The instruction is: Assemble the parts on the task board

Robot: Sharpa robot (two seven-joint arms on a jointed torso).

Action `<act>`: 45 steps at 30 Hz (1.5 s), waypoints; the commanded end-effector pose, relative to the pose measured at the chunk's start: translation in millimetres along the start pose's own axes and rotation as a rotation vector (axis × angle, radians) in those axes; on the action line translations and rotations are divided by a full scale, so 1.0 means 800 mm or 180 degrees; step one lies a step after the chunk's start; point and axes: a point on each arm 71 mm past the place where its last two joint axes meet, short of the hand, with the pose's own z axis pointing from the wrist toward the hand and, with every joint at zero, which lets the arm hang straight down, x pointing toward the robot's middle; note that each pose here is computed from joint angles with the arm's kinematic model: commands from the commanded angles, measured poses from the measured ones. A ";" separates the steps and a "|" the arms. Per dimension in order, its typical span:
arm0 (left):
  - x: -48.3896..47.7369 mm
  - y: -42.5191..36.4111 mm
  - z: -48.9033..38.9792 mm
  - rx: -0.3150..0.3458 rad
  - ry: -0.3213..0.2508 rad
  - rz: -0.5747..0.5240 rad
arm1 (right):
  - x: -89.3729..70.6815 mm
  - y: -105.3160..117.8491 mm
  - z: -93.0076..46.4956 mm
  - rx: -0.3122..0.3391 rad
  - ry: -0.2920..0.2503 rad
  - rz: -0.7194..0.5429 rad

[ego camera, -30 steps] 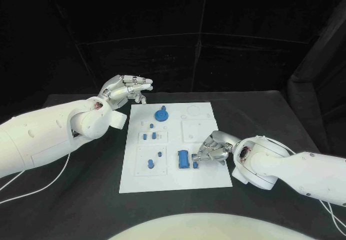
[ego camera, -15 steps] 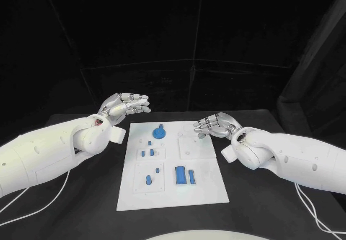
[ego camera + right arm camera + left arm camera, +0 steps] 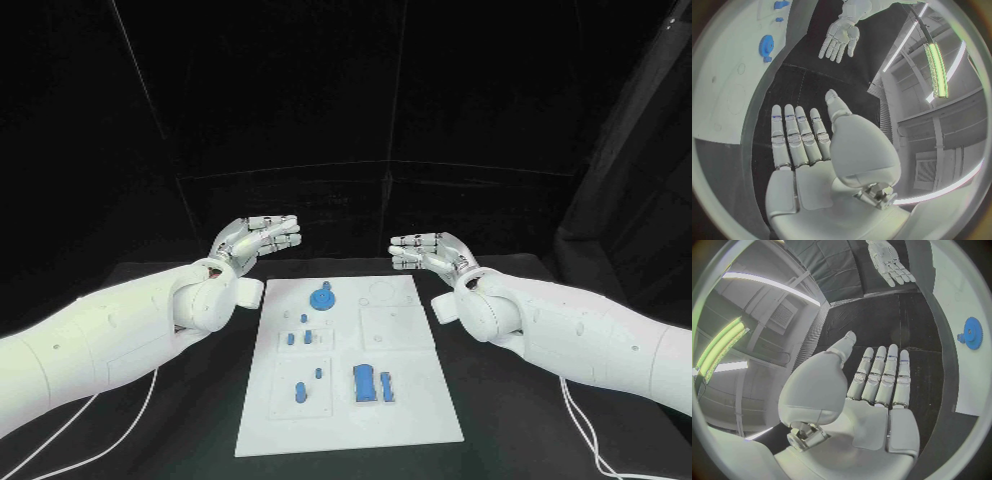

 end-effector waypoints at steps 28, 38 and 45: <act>0.079 0.0012 -0.083 0.0090 -0.0842 0.0335 | 0.043 0.051 -0.074 -0.0164 -0.0816 0.0422; 0.080 0.0009 -0.084 0.0091 -0.0854 0.0341 | 0.043 0.051 -0.074 -0.0164 -0.0816 0.0422; 0.080 0.0009 -0.084 0.0091 -0.0854 0.0341 | 0.043 0.051 -0.074 -0.0164 -0.0816 0.0422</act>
